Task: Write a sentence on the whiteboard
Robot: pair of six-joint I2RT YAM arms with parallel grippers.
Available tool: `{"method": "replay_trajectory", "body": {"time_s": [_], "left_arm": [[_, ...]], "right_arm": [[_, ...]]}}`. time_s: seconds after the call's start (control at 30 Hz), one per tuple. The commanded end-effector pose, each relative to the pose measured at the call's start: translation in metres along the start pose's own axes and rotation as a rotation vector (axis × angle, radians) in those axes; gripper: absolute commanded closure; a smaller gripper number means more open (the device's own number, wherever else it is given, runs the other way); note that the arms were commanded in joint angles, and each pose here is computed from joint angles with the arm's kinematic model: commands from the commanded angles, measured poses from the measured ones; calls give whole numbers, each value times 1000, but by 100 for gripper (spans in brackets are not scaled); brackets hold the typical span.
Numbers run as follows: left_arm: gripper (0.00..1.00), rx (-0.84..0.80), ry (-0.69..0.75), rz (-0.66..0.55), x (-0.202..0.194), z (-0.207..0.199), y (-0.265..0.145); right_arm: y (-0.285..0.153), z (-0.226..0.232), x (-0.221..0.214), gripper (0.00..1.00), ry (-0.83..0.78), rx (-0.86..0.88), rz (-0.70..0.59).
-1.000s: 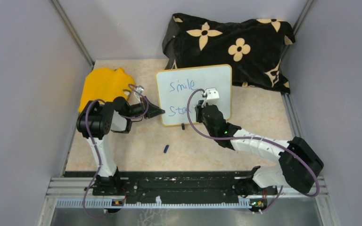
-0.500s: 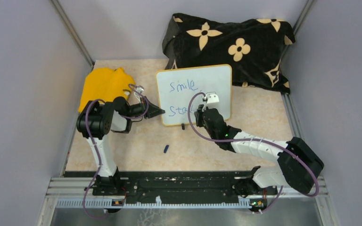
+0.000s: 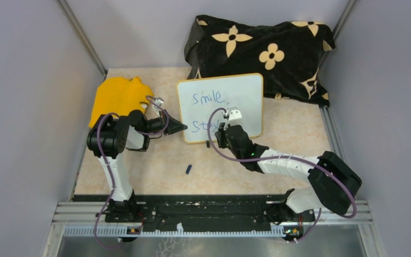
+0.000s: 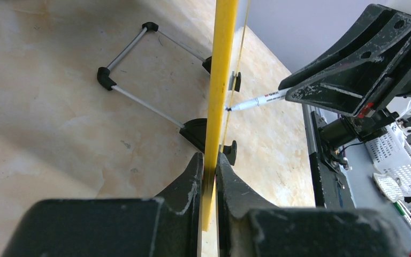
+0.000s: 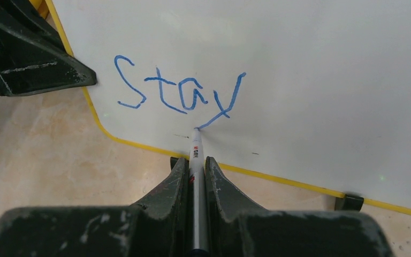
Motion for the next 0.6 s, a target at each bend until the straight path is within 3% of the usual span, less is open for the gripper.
{"method": "replay_trajectory", "body": {"time_s": [0.0,0.27,0.57], "left_arm": [[100,-4,-42,36,-13,0,5],[100,-5,-40,37,-12,0,6],[100,-5,-40,35,-12,0,5]], "right_arm": [[8,20,14,100,14,41,-36],[3,24,25,100,11,39,-59],[-38,-10,68,100,-1,-52,-212]]}}
Point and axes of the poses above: each gripper's point midway between its finger pads, its own y axis out along the fingers, its own z axis along the line the jaws close on, x = y × z, the point moved 3 cm from there along -y, back along the fingers, and after that the axes turned 6 degrees about y, right-handed, at the moved point
